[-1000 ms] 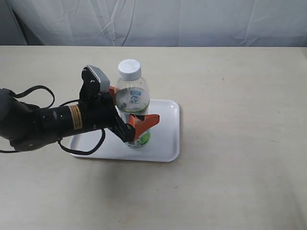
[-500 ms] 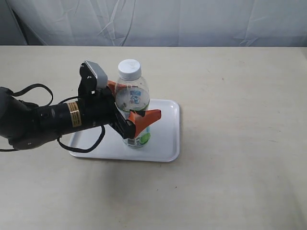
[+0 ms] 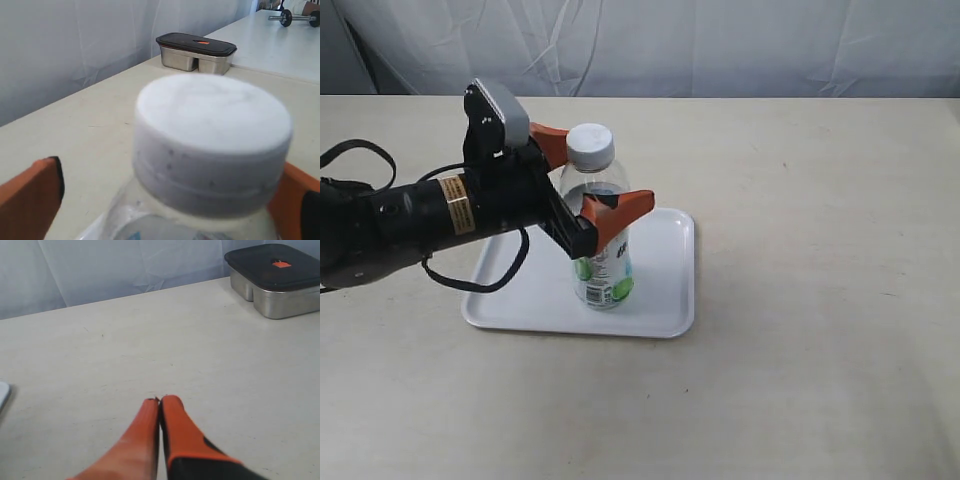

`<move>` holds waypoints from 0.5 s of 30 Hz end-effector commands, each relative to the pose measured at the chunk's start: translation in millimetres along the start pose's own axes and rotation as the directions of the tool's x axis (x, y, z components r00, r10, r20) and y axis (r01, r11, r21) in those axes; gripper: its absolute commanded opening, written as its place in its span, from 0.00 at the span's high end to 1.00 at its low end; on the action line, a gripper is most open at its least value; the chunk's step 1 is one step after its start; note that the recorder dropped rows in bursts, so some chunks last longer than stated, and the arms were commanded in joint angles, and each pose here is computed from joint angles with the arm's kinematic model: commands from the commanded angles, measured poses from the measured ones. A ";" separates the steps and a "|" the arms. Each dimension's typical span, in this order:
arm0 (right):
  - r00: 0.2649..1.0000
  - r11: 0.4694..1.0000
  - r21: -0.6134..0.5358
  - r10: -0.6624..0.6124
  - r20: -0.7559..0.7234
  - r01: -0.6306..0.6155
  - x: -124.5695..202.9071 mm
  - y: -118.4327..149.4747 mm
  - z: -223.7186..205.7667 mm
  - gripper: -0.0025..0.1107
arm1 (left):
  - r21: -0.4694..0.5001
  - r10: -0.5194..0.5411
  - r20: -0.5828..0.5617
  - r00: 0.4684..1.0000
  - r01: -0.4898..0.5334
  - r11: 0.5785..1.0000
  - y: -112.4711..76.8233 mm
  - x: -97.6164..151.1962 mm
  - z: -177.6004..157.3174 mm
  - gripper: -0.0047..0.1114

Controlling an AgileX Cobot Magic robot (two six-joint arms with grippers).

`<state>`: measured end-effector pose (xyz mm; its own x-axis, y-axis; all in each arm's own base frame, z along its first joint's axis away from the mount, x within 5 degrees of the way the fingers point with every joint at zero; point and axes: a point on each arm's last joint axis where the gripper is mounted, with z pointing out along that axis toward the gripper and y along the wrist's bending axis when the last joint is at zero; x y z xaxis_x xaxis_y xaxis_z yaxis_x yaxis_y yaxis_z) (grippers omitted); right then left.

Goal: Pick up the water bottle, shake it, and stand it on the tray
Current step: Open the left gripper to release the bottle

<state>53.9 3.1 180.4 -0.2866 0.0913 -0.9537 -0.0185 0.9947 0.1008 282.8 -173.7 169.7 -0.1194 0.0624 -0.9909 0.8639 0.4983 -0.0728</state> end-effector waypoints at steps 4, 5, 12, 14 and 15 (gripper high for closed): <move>1.000 1.000 0.004 -0.003 0.009 0.003 -0.3 -0.3 -0.1 0.94 | -0.029 0.047 0.044 0.998 -0.046 0.999 -1.2 -23.8 -6.6 0.06; 1.000 1.000 0.004 -0.003 0.009 0.003 -0.3 -0.3 -0.1 0.94 | -0.033 0.054 0.055 0.997 -0.053 0.998 -1.6 -27.4 -7.6 0.06; 1.000 1.000 0.004 -0.003 0.009 0.003 -0.3 -0.3 -0.1 0.94 | -0.066 0.114 0.121 0.986 -0.107 0.992 -5.2 -54.9 -18.2 0.06; 1.000 1.000 0.004 -0.003 0.009 0.003 -0.3 -0.3 -0.1 0.94 | -0.080 0.135 0.126 0.983 -0.126 0.989 -6.4 -61.5 -21.2 0.06; 1.000 1.000 0.004 -0.003 0.009 0.003 -0.3 -0.3 -0.1 0.94 | -0.087 0.144 0.126 0.982 -0.133 0.987 -7.2 -65.0 -22.9 0.06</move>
<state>53.9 3.1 180.4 -0.2866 0.0913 -0.9537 -0.0185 0.9947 0.1008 274.0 -165.3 224.5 0.0379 0.0287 -0.9989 0.8454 0.5321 0.0473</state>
